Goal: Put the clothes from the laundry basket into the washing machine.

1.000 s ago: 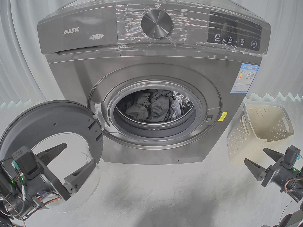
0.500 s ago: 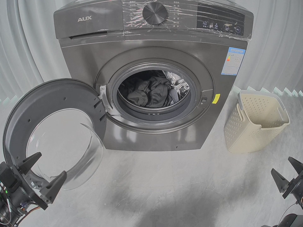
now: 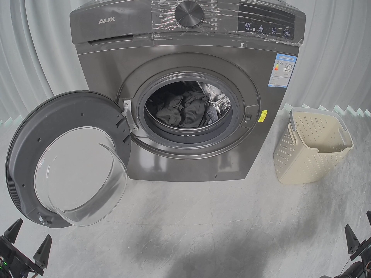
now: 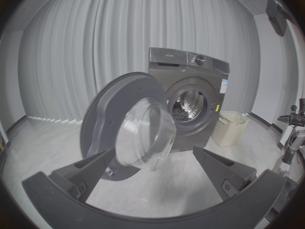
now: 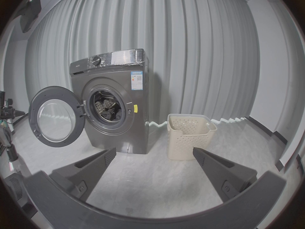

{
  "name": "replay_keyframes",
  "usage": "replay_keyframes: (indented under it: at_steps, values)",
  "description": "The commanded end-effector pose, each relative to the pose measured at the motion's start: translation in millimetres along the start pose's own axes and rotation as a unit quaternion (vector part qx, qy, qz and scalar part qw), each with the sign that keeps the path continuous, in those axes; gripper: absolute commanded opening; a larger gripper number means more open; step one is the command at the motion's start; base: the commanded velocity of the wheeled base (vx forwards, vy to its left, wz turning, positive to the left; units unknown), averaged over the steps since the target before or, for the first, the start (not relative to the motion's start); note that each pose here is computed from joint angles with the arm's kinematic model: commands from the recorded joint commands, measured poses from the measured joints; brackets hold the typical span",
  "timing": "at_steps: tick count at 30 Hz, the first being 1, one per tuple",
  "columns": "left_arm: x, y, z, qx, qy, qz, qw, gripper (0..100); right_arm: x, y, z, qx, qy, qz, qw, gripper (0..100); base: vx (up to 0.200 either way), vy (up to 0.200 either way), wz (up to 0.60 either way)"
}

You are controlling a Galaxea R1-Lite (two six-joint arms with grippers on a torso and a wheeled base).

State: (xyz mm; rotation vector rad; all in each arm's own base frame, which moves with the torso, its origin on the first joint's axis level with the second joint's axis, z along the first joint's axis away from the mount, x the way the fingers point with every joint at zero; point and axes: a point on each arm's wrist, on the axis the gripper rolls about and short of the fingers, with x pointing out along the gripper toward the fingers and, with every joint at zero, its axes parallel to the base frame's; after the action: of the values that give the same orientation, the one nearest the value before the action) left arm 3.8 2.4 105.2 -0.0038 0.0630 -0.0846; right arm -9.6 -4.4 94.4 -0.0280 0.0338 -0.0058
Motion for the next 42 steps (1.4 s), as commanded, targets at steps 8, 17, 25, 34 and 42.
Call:
replay_keyframes:
  at_steps: [8,17,25,34,42]
  values:
    - [-25.6,-4.9,-25.4,-0.013,-0.053,0.036,0.9978,100,-5.8,-1.6,-8.1,0.002,-0.018,-0.052,0.9985,100,-0.050,0.000,0.00]
    - [-25.6,-3.6,-25.5,-0.040,-0.056,0.063,0.9956,100,-13.5,0.7,-13.5,-0.039,-0.036,-0.091,0.9944,100,-0.156,0.000,0.00]
    - [-25.3,-2.6,-26.6,-0.041,-0.056,0.085,0.9940,100,-13.3,1.5,-13.1,-0.028,-0.042,-0.074,0.9960,100,0.000,0.100,0.00]
    - [-24.4,-4.7,-31.3,-0.002,-0.032,0.036,0.9988,100,-12.8,6.9,-16.5,-0.019,-0.032,0.043,0.9984,100,0.000,0.156,0.00]
    - [-24.6,-4.3,-31.2,-0.010,-0.031,0.045,0.9985,100,-12.6,5.1,-19.4,0.013,-0.016,0.003,0.9998,100,0.000,0.000,0.00]
